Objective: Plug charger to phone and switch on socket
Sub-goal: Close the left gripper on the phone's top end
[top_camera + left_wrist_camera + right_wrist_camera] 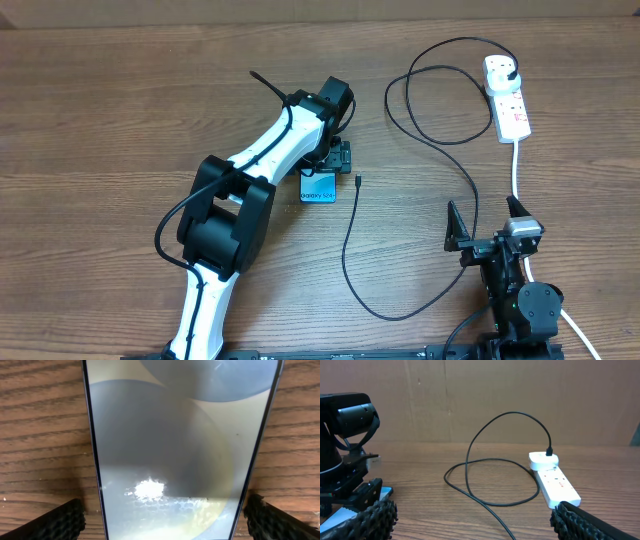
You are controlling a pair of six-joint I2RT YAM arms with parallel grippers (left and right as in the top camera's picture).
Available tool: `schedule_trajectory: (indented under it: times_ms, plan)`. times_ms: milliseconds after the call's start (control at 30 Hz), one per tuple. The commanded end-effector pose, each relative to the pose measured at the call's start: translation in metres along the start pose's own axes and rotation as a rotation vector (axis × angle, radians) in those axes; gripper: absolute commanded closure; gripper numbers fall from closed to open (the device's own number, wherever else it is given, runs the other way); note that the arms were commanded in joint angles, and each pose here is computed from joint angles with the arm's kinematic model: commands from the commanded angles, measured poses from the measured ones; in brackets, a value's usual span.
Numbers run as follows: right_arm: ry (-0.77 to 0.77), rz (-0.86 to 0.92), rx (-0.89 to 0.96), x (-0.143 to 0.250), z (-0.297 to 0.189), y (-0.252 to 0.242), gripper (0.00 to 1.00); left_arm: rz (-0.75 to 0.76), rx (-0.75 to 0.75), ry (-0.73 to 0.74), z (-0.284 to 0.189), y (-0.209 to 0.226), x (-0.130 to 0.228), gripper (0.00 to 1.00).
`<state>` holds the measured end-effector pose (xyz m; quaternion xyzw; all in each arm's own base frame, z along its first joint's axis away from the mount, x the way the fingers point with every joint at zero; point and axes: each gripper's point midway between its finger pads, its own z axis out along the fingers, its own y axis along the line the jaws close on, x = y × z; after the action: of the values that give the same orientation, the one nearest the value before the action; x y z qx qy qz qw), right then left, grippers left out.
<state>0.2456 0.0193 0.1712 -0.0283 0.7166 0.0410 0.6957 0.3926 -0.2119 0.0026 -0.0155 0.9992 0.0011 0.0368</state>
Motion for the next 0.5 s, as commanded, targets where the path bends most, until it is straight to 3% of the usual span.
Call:
schedule_trajectory:
  times_ms: [0, 467]
  plan:
    - [-0.007, -0.001, 0.002, 0.0010, 0.0001, -0.0006, 0.00, 0.033, -0.053, 0.029, 0.0185, 0.0098, 0.0050, 0.02]
    - [-0.007, -0.001, 0.002, 0.0010, 0.0001, -0.0006, 0.00, 0.044, -0.056, 0.034, 0.0208, 0.0121, 0.0064, 0.00]
